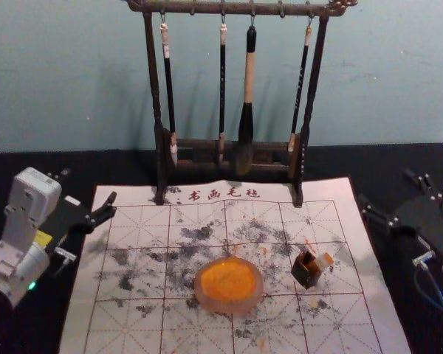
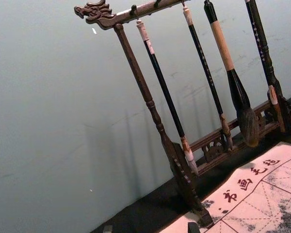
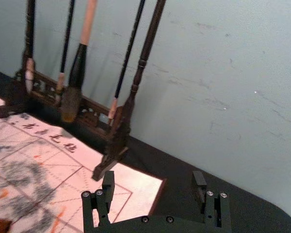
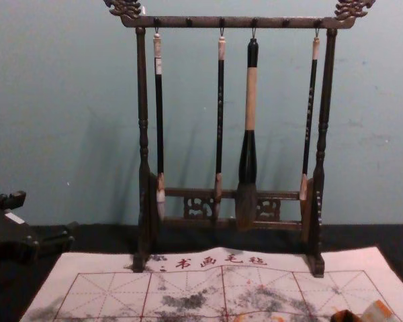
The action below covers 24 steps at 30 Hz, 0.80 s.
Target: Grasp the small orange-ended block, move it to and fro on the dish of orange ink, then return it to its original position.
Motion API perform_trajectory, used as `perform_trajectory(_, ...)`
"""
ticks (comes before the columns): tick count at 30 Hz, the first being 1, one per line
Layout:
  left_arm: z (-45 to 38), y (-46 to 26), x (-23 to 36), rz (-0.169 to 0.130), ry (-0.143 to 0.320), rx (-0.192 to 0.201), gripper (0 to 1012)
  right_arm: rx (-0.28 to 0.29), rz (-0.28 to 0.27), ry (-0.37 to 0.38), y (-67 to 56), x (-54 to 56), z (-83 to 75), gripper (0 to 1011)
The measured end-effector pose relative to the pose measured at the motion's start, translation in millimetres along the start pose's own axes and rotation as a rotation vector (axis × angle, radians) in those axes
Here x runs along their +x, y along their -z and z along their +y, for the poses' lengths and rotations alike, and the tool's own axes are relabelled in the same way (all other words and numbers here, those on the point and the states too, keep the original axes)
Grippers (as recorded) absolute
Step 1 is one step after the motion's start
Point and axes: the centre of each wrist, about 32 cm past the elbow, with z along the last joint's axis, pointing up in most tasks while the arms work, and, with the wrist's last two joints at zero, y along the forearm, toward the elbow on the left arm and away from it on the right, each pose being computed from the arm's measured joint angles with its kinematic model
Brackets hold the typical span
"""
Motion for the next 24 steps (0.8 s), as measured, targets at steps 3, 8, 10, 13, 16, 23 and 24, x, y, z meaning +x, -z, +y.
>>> perform_trajectory(3, 0.0, 0.0, 0.0, 0.000, 0.000, 0.000, 1001, 0.009, 0.011, -0.031, -1.0, -3.7, -13.0, 1003)
perform_trajectory(8, 0.0, 0.0, 0.0, 0.000, 0.000, 0.000, 1002, 0.029, 0.029, -0.080, -2.6, -12.9, -26.2, 1002)
perform_trajectory(10, 0.0, 0.0, 0.0, 0.000, 0.000, 0.000, 1001, 0.043, 0.049, -0.115, -2.8, -19.1, -32.3, 1002)
perform_trajectory(13, 0.0, 0.0, 0.0, 0.000, 0.000, 0.000, 1001, 0.052, 0.086, -0.161, -2.4, -27.4, -38.7, 1002)
perform_trajectory(16, 0.0, 0.0, 0.0, 0.000, 0.000, 0.000, 1002, 0.050, 0.116, -0.199, -1.1, -34.3, -41.7, 1002)
perform_trajectory(23, 0.0, 0.0, 0.0, 0.000, 0.000, 0.000, 1001, 0.041, 0.163, -0.270, 4.7, -47.2, -40.5, 1002)
perform_trajectory(24, 0.0, 0.0, 0.0, 0.000, 0.000, 0.000, 1001, 0.036, 0.172, -0.277, 6.6, -49.6, -39.6, 1002)
